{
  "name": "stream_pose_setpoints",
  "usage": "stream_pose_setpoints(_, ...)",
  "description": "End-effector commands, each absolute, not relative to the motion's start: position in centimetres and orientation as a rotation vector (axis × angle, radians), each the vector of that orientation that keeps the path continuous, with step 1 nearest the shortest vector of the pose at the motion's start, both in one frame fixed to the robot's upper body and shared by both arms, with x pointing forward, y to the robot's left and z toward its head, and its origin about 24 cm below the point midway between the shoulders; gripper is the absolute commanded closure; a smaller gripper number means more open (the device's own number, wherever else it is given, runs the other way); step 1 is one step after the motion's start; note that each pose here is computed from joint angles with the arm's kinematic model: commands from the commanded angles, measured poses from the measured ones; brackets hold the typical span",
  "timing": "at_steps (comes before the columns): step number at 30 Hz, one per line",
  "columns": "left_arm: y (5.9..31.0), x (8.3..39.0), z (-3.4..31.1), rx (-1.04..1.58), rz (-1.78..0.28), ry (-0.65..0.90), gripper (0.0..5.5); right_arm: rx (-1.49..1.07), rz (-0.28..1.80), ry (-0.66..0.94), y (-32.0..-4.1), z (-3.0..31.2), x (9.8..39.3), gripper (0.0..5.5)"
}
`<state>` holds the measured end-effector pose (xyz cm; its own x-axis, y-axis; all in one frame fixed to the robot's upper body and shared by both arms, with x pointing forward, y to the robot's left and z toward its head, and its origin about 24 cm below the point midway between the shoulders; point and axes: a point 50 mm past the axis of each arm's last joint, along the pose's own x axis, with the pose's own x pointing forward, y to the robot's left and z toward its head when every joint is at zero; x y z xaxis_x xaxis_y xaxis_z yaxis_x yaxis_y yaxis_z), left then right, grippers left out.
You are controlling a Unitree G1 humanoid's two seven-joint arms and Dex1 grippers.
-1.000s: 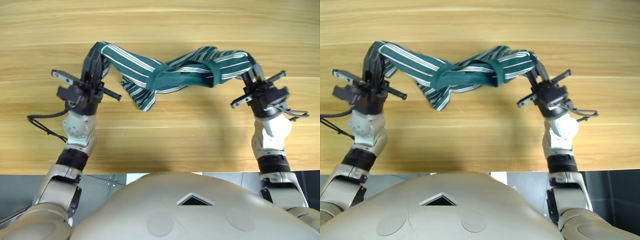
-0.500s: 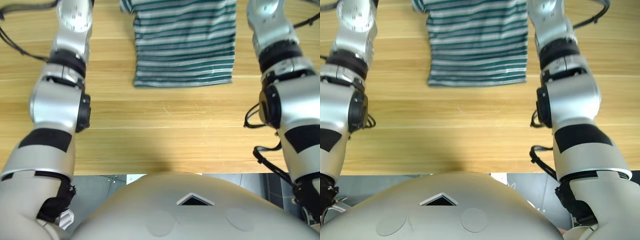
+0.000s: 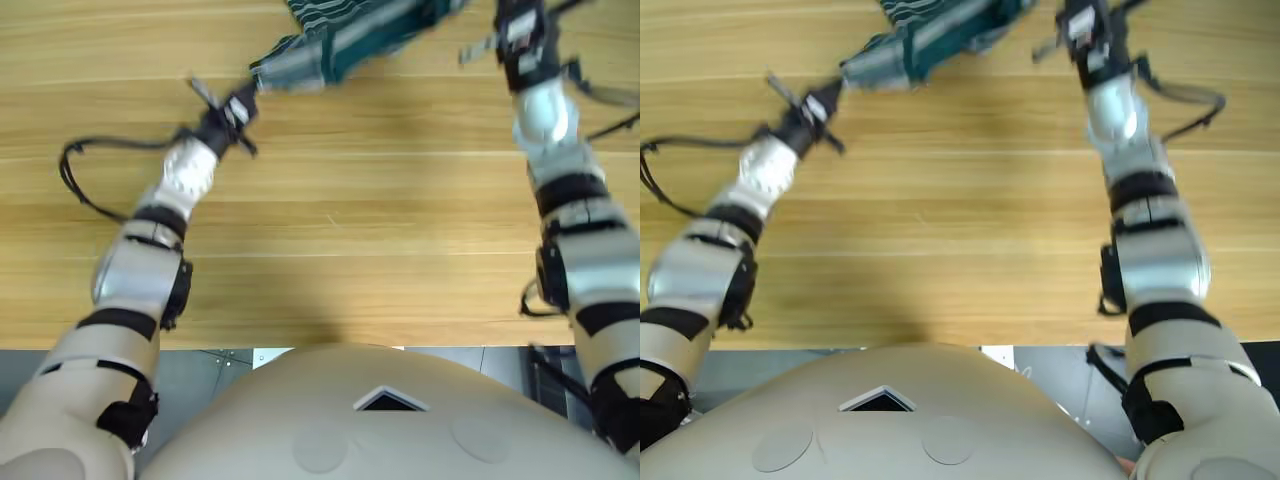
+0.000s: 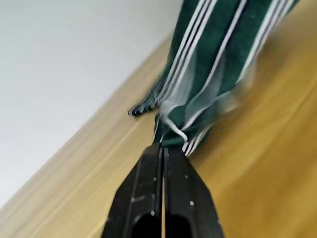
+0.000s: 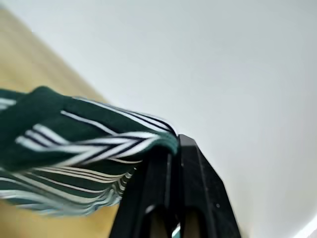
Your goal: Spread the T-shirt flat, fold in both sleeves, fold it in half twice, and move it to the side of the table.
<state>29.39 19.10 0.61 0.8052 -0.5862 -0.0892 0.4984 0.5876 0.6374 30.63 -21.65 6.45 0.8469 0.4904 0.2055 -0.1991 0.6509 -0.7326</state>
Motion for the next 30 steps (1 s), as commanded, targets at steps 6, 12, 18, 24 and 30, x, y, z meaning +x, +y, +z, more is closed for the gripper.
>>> stream_pose_setpoints(6,23.4,18.0,0.2,0.576,-0.9,-0.108,5.49,-0.816,0.844,-0.103,-24.7,3.5,17.2,5.5)
stream_pose_setpoints(12,22.8,16.3,-0.4,0.504,-0.784,-0.027,4.99,-0.872,0.824,0.054,-24.6,2.1,15.5,5.04)
stream_pose_setpoints(18,21.9,14.8,-0.5,0.438,-0.775,-0.007,4.14,-0.85,0.867,0.087,-23.6,2.3,13.6,4.11)
stream_pose_setpoints(24,23.4,13.8,0.3,0.43,-0.76,0.012,3.64,-0.897,0.884,0.172,-24.1,2.8,11.3,3.39)
stream_pose_setpoints(30,25.0,14.1,3.3,0.35,-0.721,-0.103,3.64,-0.783,0.766,0.013,-24.6,6.5,10.9,3.39)
